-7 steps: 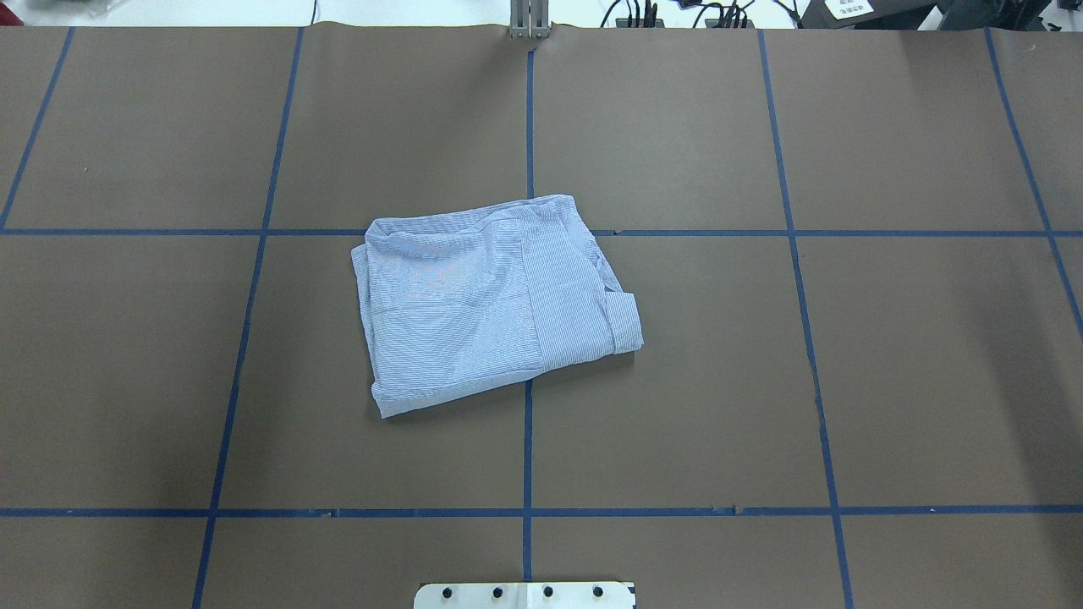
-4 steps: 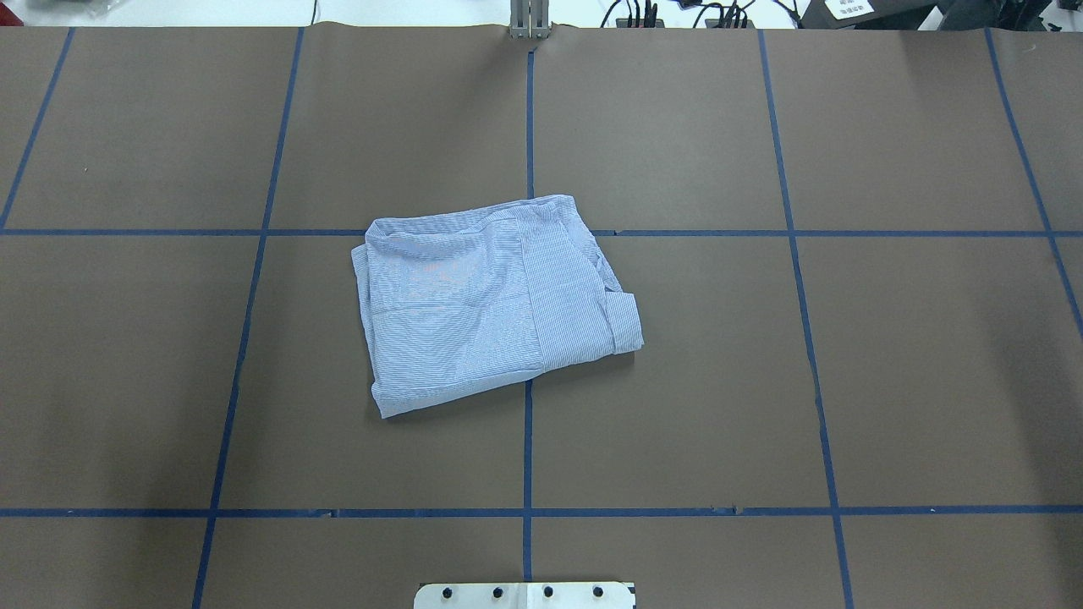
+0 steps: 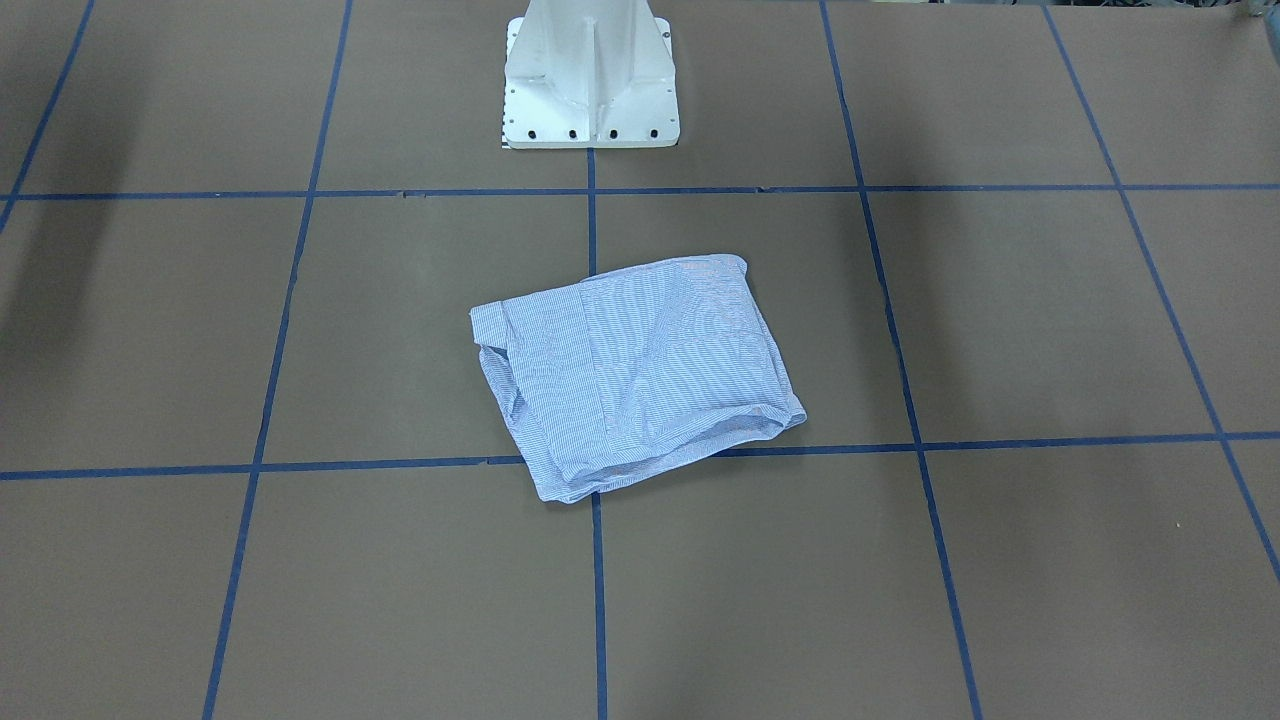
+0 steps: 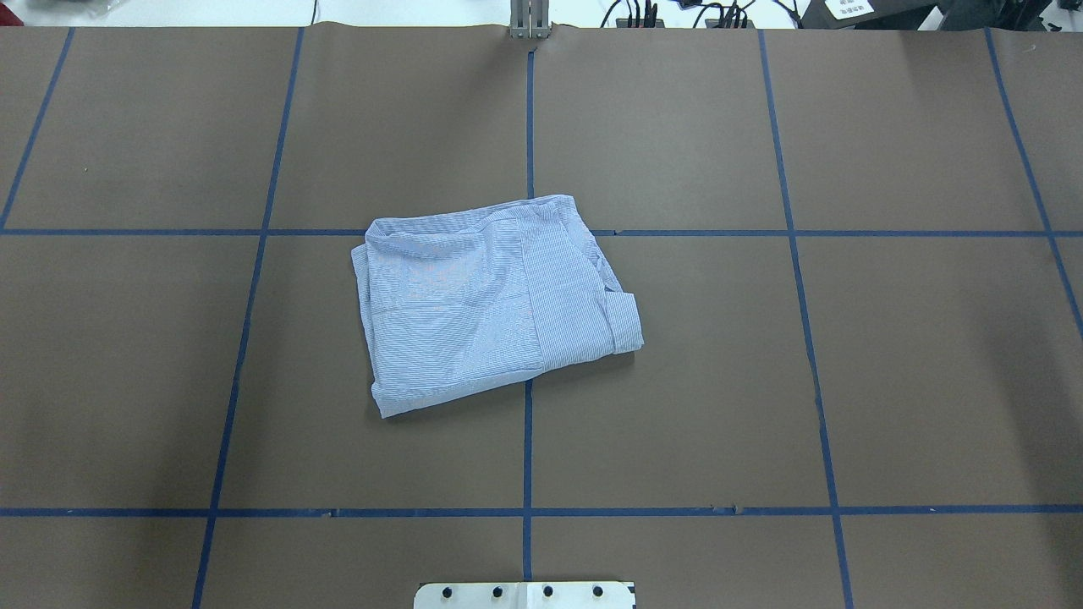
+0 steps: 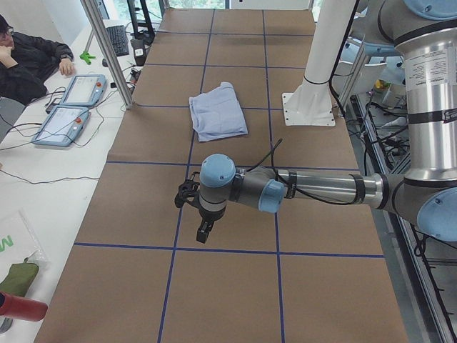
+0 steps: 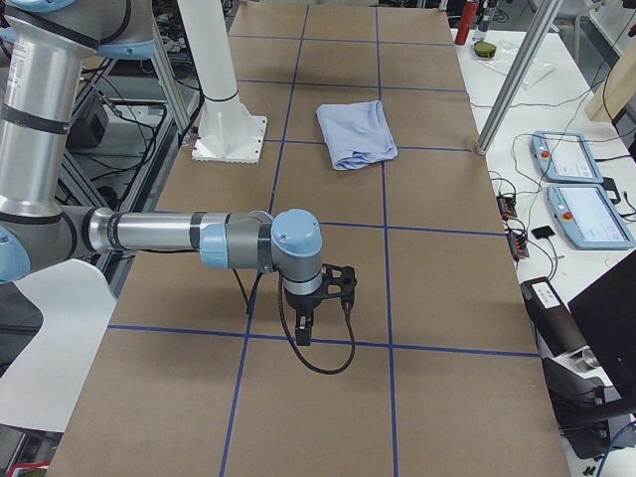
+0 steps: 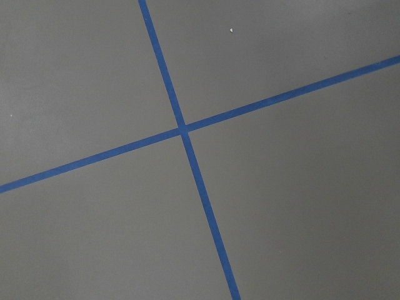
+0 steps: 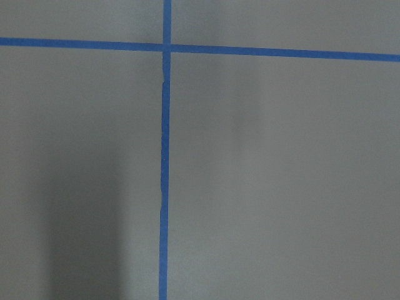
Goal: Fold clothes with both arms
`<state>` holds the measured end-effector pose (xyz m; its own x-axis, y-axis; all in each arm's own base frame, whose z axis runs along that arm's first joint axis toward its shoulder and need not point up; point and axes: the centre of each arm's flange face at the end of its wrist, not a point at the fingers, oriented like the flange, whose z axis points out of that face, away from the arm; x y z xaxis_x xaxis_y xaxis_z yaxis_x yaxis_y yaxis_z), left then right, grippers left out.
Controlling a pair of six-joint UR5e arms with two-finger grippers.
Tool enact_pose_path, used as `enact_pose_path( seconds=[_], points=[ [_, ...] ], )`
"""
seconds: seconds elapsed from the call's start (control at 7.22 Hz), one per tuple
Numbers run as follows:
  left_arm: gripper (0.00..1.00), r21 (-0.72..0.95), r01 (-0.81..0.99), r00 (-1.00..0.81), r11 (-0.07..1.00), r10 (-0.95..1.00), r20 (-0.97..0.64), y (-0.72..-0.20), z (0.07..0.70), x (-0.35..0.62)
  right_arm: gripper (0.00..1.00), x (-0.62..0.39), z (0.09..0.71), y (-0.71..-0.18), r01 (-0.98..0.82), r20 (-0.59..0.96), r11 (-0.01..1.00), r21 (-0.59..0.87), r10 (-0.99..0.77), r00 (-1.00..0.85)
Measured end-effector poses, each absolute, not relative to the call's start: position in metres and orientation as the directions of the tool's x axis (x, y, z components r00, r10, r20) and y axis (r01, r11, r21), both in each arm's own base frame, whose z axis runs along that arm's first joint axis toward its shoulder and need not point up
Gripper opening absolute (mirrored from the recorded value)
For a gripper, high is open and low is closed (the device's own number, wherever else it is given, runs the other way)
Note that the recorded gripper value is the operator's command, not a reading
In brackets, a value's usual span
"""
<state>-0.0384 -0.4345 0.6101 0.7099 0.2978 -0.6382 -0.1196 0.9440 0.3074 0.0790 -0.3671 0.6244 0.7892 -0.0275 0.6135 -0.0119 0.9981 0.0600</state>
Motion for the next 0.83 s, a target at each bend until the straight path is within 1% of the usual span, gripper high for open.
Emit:
enact_pose_path(
  seconds=[0.28, 0.83],
  points=[
    [1.00, 0.283, -0.120, 0.710, 0.952, 0.281, -0.646, -0.4329, 0.6128, -0.0384, 1.00, 0.0761, 0.6270, -0.3664, 0.043, 0.621, 0.995, 0.093, -0.092, 0.778],
    [1.00, 0.162, -0.111, 0.715, 0.980, 0.192, -0.672, -0.4373, 0.6164, -0.0409, 1.00, 0.0724, 0.6342, -0.3675, 0.049, 0.657, 0.995, 0.084, -0.092, 0.748]
  ],
)
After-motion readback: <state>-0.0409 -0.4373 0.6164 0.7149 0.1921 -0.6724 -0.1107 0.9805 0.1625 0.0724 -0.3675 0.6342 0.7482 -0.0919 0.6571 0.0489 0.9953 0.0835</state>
